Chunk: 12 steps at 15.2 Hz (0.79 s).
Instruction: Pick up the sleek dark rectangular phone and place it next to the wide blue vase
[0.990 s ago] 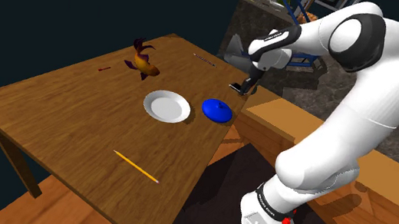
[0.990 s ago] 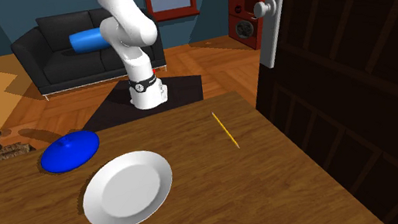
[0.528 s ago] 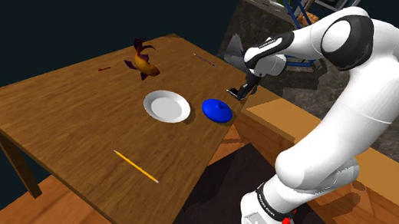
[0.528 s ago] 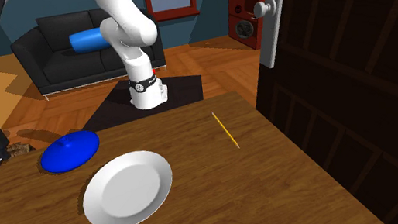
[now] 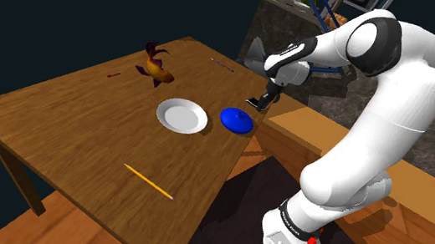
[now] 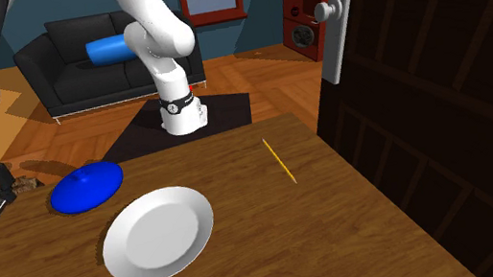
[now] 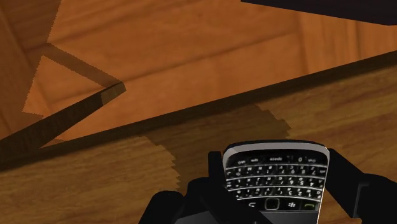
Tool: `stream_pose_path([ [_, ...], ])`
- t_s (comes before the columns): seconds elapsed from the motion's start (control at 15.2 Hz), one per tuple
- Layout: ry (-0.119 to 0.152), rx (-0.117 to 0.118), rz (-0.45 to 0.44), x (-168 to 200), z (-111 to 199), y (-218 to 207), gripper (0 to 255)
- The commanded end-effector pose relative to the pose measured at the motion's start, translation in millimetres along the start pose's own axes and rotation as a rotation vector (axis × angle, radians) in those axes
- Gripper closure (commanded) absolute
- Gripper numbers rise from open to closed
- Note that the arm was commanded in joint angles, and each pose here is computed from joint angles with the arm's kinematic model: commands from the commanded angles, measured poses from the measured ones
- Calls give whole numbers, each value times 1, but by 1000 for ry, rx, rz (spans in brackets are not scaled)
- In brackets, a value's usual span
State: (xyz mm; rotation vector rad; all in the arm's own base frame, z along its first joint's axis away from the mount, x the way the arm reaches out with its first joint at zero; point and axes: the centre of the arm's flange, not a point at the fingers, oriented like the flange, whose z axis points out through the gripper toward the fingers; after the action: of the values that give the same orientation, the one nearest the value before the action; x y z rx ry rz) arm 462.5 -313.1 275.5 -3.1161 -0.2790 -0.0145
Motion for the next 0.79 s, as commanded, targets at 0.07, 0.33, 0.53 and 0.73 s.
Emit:
stream_pose_path([
  [0.07,0,0,0,0,0,0,0],
  [0.33,0,0,0,0,0,0,0],
  [0.53,0,0,0,0,-26,0,0],
  [0.73,0,0,0,0,-50,0,0],
])
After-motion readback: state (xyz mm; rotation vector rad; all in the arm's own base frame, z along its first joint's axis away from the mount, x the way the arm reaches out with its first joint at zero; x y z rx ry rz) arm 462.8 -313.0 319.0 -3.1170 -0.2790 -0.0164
